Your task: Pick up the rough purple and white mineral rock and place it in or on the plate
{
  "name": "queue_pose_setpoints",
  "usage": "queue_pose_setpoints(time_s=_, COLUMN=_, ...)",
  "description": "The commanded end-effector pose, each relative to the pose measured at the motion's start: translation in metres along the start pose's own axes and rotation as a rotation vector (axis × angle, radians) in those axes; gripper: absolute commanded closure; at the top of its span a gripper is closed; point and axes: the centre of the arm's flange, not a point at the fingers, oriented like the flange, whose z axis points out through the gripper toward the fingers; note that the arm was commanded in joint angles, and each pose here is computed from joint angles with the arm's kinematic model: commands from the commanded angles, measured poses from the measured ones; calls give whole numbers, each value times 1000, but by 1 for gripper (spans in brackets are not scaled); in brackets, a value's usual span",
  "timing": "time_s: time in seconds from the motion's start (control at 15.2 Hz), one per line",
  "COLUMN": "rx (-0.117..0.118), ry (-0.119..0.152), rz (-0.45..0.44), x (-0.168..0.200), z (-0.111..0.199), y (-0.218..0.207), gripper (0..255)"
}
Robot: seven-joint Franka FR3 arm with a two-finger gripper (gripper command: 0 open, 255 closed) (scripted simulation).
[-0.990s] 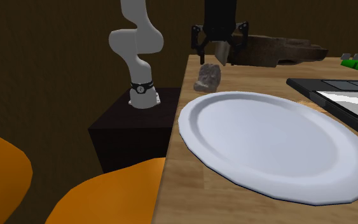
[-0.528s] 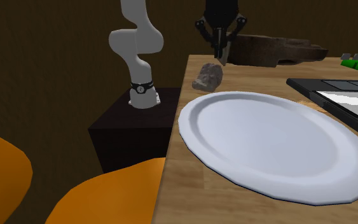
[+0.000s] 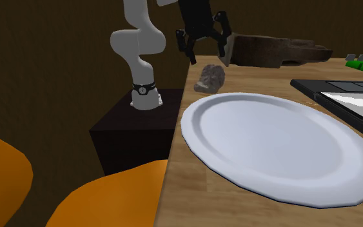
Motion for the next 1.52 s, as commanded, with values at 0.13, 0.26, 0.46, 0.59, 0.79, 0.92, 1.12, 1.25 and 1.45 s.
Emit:
queue_pose_setpoints(time_s=0.13, rx=61, ry=23, rz=39, x=1, z=18, y=17, gripper=0)
queue_pose_setpoints(time_s=0.26, rx=61, ry=23, rz=39, x=2, z=29, y=16, gripper=0)
queue_pose_setpoints(time_s=0.46, rx=61, ry=23, rz=39, x=2, z=42, y=16, gripper=0)
queue_pose_setpoints(time_s=0.59, rx=61, ry=23, rz=39, x=2, z=42, y=16, gripper=0)
queue_pose_setpoints(time_s=0.79, rx=61, ry=23, rz=39, x=2, z=42, y=16, gripper=0)
queue_pose_setpoints(time_s=0.92, rx=61, ry=23, rz=39, x=2, z=42, y=16, gripper=0)
queue_pose_setpoints(time_s=1.12, rx=61, ry=23, rz=39, x=2, z=42, y=16, gripper=255)
queue_pose_setpoints(time_s=1.25, rx=61, ry=23, rz=39, x=2, z=42, y=16, gripper=255)
queue_pose_setpoints(time_s=1.45, rx=61, ry=23, rz=39, x=2, z=42, y=16, gripper=255)
